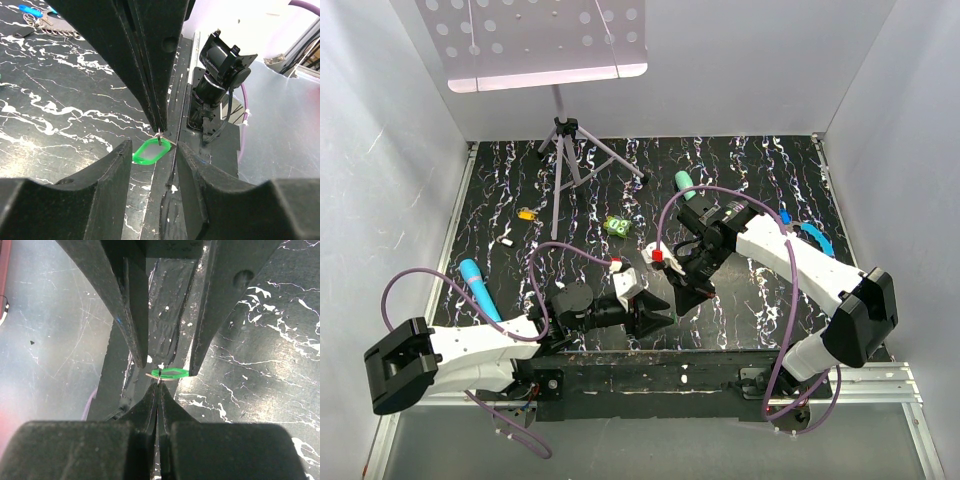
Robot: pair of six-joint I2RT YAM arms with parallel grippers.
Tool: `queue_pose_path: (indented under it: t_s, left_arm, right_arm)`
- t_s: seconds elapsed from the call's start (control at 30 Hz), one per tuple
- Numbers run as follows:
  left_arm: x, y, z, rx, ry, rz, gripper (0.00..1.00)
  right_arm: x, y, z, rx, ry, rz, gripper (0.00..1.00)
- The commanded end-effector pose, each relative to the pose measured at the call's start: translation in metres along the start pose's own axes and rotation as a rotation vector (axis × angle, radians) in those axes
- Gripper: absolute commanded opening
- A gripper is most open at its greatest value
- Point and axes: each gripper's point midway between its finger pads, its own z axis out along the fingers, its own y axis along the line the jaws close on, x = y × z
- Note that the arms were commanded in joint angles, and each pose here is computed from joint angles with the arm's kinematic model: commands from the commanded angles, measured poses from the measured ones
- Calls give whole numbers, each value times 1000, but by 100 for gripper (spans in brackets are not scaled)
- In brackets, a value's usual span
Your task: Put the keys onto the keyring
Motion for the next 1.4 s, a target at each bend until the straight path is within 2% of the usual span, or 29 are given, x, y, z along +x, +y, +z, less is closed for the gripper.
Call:
queue_pose_path:
  t_s: [0.0, 0.13, 0.23, 0.67, 1.07, 1.33, 1.37]
  left_arm:
    - [-26, -7, 8, 33, -68, 11, 38]
    - [-26, -6, 8, 26, -69, 11, 37]
    - [-27, -5, 7, 22, -73, 10, 31]
    - [-24, -7, 11, 39, -63, 4, 20]
    - [-23, -6, 12, 30, -52, -6, 0]
    - [-20, -4, 10, 17, -49, -13, 0]
    - [-18, -4, 9, 16, -46, -13, 0]
  right_arm:
    - [-13, 5, -4, -13, -30, -9, 1]
    - [-14, 5, -3, -18, -35, -10, 1]
    - [-14, 5, -3, -22, -35, -6, 1]
    - [-15, 5, -3, -23, -40, -7, 1]
    - [-16, 6, -2, -33, -46, -3, 1]
    - [-20, 10, -3, -46, -61, -6, 1]
    - [-21, 11, -4, -51, -65, -7, 6]
